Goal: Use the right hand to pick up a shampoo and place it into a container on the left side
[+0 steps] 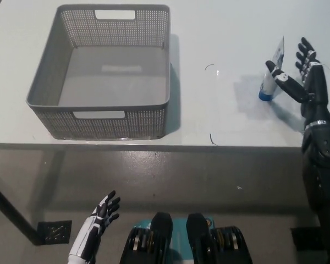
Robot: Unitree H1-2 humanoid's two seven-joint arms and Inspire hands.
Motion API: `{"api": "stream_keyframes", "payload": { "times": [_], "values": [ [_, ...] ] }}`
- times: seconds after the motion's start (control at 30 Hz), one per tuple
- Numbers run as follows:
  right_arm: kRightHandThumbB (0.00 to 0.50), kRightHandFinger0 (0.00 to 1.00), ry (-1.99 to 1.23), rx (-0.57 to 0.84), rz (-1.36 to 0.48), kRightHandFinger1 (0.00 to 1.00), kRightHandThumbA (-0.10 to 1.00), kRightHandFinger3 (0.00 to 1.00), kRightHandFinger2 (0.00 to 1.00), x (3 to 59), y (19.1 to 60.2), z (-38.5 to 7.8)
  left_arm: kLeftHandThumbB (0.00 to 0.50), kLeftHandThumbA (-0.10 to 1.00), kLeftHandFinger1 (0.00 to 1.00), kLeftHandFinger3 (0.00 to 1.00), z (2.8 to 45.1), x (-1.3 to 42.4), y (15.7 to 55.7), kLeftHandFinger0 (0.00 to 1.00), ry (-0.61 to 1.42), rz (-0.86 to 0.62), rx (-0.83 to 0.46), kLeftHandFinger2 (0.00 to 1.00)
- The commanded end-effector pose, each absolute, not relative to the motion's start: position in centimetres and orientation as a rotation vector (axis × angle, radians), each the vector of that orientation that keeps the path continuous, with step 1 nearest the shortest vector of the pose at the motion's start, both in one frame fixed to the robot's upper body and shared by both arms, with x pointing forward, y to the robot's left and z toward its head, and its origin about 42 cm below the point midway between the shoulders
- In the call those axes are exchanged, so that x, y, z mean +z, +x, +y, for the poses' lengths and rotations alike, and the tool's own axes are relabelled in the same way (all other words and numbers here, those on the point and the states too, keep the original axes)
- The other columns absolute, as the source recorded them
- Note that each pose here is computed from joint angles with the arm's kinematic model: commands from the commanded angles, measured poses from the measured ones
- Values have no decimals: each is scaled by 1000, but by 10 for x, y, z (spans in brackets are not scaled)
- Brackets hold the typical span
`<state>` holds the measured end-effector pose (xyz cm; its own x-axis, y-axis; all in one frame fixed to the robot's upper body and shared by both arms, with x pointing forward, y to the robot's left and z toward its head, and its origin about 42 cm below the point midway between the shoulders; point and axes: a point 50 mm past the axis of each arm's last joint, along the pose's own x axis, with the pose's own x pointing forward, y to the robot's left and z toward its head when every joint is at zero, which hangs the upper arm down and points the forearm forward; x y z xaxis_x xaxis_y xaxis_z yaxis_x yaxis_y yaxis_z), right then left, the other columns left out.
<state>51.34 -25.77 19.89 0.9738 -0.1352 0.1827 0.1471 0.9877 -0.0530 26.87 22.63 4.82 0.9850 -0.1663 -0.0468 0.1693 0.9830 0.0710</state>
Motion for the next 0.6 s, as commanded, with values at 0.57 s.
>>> {"api": "stream_keyframes", "payload": {
  "times": [0.57],
  "values": [
    [283,1000,2,-92,-132,1000,889,1000,1000,234,563,-237,73,968,1000,1000,224,67,284,1000,80,-68,-191,1000]
  ]
}}
